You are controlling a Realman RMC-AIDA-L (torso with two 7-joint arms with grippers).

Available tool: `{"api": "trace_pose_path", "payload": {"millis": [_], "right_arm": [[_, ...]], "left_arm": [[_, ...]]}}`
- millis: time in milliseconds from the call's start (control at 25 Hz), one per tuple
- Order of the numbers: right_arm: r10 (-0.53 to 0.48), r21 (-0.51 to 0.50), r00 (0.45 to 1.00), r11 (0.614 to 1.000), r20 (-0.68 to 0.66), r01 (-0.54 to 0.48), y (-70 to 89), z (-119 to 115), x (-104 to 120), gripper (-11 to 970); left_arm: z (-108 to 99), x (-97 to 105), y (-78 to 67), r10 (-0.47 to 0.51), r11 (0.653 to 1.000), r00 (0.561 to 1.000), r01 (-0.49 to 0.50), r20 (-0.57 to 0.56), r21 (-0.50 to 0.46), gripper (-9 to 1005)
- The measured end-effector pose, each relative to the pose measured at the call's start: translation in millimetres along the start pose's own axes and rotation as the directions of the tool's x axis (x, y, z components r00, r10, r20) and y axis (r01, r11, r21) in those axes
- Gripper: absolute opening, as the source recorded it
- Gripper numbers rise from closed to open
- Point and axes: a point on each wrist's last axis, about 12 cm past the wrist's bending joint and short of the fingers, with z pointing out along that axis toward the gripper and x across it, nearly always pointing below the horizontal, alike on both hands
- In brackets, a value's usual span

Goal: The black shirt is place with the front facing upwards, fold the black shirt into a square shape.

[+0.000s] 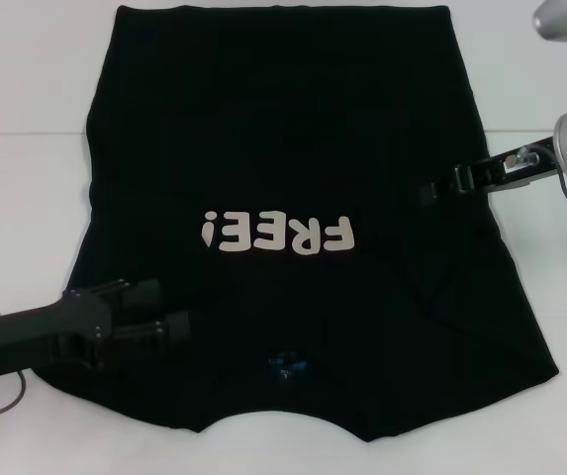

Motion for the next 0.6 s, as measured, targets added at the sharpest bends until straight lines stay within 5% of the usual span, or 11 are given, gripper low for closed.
{"api": "trace_pose_path", "payload": {"millis": [120, 200, 400, 560, 600], "right_arm": [[0.034, -0.094, 0.997, 0.995, 0.068, -0.028, -12.5, -8, 14, 233], [0.028, -0.162, 0.992, 0.987, 0.12, -0.009, -21.7, -14, 28, 292], [-0.19, -0.264, 0.954, 0.932, 0.234, 0.25, -32.4, -15, 83, 462], [-0.321, -0.271, 0.89, 0.87, 0.323, 0.412, -25.4, -8, 121, 666], [-0.337, -0.264, 0.877, 0.861, 0.343, 0.435, -23.5, -6, 128, 697]], "left_arm": [[-2, -1, 1.1, -0.048, 0.999, 0.999, 0.048, 0.015, -0.01, 821], [-9, -6, 5.5, -0.175, 0.984, 0.984, 0.175, 0.025, -0.024, 819], [-31, -20, 16.5, -0.408, 0.912, 0.913, 0.405, -0.025, -0.069, 813], [-52, -31, 24.6, -0.557, 0.822, 0.825, 0.531, -0.097, -0.204, 808], [-52, -31, 24.6, -0.557, 0.822, 0.825, 0.531, -0.097, -0.204, 807]]}}
